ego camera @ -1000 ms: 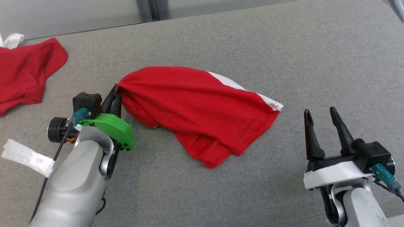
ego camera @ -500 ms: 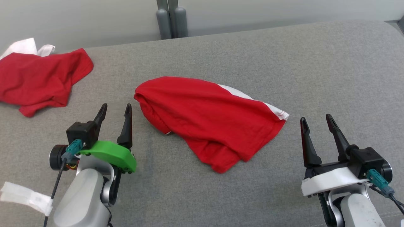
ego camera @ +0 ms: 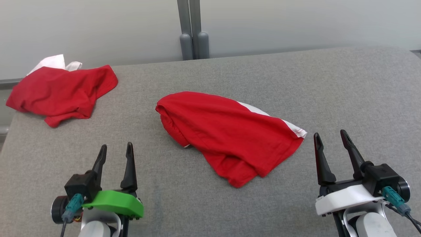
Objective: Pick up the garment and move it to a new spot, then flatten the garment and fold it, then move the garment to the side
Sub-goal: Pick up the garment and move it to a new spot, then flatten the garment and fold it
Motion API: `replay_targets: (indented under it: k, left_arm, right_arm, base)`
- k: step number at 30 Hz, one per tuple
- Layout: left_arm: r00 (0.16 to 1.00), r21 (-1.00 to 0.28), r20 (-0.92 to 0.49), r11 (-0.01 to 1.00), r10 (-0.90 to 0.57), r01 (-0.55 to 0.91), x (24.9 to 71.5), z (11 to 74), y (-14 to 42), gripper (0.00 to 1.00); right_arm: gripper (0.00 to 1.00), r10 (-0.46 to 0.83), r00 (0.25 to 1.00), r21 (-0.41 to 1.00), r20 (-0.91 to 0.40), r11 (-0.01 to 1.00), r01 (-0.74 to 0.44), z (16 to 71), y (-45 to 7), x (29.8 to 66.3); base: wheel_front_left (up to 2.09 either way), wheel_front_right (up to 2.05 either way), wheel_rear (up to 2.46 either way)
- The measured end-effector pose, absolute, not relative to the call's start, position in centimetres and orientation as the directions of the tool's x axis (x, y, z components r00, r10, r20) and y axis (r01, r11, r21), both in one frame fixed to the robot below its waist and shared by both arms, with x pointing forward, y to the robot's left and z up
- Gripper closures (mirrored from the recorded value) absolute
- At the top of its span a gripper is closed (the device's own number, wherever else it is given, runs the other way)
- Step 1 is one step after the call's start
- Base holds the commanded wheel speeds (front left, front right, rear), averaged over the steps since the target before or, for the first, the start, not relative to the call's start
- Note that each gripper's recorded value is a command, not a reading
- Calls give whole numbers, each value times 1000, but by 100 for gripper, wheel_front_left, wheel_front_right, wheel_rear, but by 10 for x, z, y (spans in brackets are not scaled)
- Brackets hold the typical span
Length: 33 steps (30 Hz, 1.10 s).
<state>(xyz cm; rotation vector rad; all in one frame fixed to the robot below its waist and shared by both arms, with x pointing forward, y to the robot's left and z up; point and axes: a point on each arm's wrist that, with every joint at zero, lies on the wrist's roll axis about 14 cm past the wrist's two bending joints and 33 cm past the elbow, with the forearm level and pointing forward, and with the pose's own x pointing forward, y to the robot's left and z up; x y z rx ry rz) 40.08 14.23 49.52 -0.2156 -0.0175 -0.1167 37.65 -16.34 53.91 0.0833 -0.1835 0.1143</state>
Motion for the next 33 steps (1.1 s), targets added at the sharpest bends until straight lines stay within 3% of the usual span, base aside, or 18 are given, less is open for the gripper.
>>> replay_targets:
  k: [11, 33]
  left_arm:
    - [997, -231, 41, 970, -66, 74, 370, 495, 150, 0]
    - [997, -233, 28, 969, -71, 76, 366, 489, 148, 0]
  right_arm:
    - [0, 113, 978, 102, 174, 986, -132, 534, -159, 362]
    - [0, 113, 982, 113, 154, 985, -131, 527, -159, 361]
  base:
    - [0, 0, 0]
    - [0, 0, 0]
